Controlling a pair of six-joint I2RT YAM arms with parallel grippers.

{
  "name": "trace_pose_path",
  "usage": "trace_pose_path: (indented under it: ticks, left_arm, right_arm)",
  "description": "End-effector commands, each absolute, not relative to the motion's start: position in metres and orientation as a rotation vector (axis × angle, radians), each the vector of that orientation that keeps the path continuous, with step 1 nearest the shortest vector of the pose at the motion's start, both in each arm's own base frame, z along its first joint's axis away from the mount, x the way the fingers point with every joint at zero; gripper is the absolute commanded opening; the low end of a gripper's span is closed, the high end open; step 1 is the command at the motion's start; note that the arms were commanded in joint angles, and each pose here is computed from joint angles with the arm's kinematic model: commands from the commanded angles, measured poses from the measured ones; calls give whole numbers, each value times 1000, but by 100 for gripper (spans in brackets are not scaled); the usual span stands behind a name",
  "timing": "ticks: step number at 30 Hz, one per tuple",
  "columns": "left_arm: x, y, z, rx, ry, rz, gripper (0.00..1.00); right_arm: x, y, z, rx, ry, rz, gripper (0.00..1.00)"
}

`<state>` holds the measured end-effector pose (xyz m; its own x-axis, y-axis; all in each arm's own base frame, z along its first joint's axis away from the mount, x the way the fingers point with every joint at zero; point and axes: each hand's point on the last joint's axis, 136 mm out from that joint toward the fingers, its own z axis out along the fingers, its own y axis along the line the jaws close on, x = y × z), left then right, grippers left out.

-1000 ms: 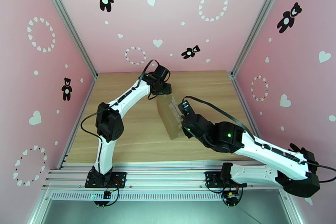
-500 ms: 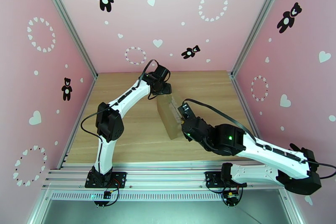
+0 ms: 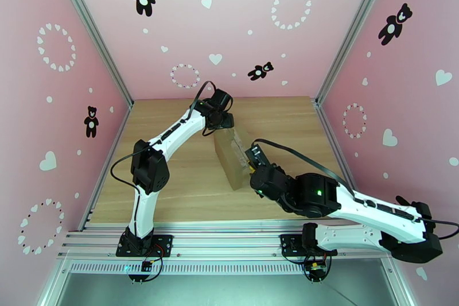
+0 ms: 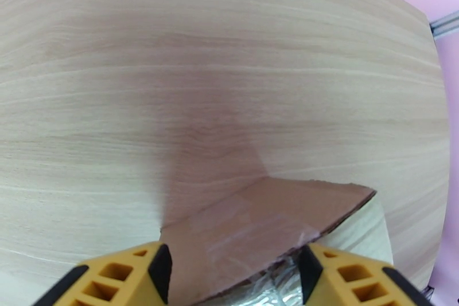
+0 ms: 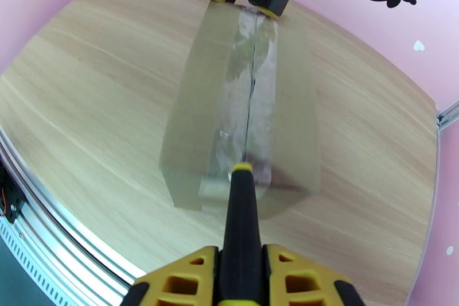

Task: Unpack the express box

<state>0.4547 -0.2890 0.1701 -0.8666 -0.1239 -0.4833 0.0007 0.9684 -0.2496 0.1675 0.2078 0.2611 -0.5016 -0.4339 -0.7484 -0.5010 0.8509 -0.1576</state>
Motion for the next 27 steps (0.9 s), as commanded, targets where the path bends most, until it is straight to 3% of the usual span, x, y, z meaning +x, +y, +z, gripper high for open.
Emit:
trace_pose_path:
  ticks: [1, 27]
  left_arm:
    - [455, -230, 95, -220, 2713, 47, 64]
    - [458, -222, 110, -253, 2658, 83, 64]
  right_arm:
    - [144, 201, 249, -760, 2248, 145, 0]
    - [136, 195, 247, -740, 2260, 165, 0]
